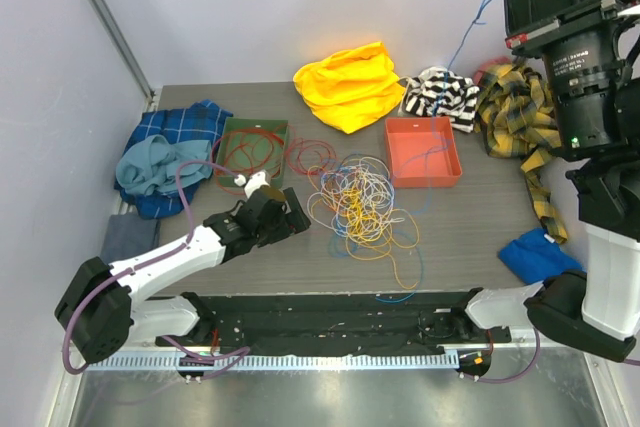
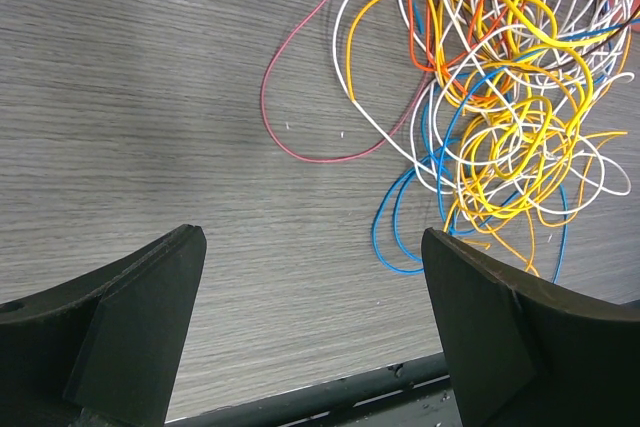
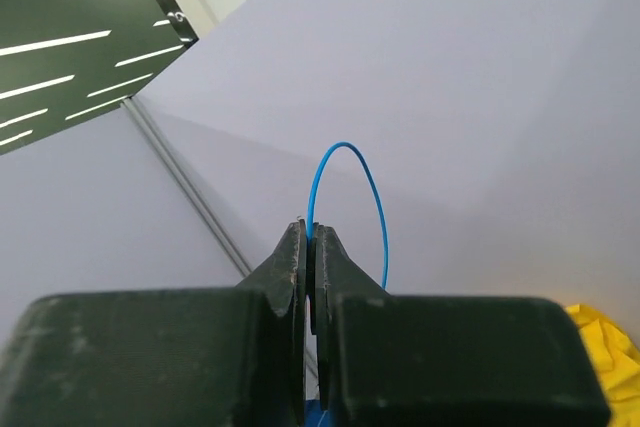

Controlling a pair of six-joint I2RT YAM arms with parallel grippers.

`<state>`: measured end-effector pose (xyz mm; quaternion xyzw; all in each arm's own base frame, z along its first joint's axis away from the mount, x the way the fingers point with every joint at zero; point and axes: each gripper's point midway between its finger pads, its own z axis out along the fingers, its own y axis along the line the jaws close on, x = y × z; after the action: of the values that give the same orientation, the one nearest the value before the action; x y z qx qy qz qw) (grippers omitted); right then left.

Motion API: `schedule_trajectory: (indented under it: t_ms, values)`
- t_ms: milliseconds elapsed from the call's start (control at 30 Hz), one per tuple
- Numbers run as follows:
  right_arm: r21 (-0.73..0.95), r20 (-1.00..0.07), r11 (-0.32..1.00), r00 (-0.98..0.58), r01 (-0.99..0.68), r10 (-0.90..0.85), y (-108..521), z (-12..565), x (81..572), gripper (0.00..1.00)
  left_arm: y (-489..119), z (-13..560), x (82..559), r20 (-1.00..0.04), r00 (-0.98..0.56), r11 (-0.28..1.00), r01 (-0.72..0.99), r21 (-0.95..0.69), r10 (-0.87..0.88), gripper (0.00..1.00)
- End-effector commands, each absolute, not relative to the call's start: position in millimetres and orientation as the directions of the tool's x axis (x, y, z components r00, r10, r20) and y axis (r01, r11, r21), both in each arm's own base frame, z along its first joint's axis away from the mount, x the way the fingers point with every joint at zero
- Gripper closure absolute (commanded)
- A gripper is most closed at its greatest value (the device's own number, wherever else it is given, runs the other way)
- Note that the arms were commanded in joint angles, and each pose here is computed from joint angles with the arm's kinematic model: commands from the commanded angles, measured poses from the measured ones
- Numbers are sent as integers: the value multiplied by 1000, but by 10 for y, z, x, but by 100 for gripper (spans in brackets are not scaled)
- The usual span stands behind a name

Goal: Untangle the cables

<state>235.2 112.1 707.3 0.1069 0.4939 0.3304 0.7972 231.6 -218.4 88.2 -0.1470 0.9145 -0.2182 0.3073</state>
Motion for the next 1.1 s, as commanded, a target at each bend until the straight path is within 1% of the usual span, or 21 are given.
schedule_trajectory:
  t_ms: [0,67,100,133,233,300,400,500,700,767,833,933,1000,1033,1067]
  values:
    - [464,-774,784,242,-412,585,1343,6794,2549,99,-2254,964,2368,-507,-751,842,-118,-526,-422,5]
    - [470,-793,787,201,-400,575,1413,6600,2613,99,-2289,982,2387,-506,-751,836,-110,-538,-424,5]
    - [465,-819,799,157,-380,552,1511,6371,2723,99,-2338,999,2374,-499,-760,829,-92,-552,-416,5]
    - [476,-820,793,135,-380,557,1553,6286,2752,99,-2386,1018,2372,-498,-767,823,-69,-564,-405,4]
    - [477,-834,793,89,-379,544,1648,6057,2807,99,-2655,1262,2414,-510,-760,749,46,-661,-403,3]
    - [480,-839,791,64,-378,540,1688,5953,2827,99,-2829,1514,2444,-549,-734,698,144,-701,-400,1]
    - [480,-848,793,32,-375,529,1727,5831,2837,99,-3005,1826,2459,-606,-698,655,257,-710,-383,0]
    - [482,-852,792,11,-375,523,1750,5743,2834,99,-3111,2049,2485,-635,-668,619,320,-717,-389,0]
    - [490,-851,780,-19,-389,525,1797,5666,2810,99,-3259,2280,2539,-672,-610,558,411,-721,-419,0]
    - [491,-850,775,-24,-397,526,1809,5658,2798,99,-3360,2477,2514,-690,-560,493,486,-721,-458,0]
    - [493,-850,771,-36,-402,525,1833,5625,2795,99,-3456,2492,2502,-697,-538,455,529,-717,-474,0]
    - [491,-853,771,-44,-406,520,1857,5593,2807,99,-3631,2339,2505,-671,-594,435,511,-741,-444,0]
    - [489,-855,769,-50,-411,517,1867,5577,2795,99,-3757,2381,2459,-659,-610,387,534,-752,-440,0]
    - [488,-856,772,-53,-407,514,1871,5555,2808,99,-3818,2310,2452,-654,-620,384,530,-756,-432,0]
    - [488,-855,770,-51,-412,515,1865,5567,2792,99,-3904,2379,2394,-657,-615,356,554,-753,-436,0]
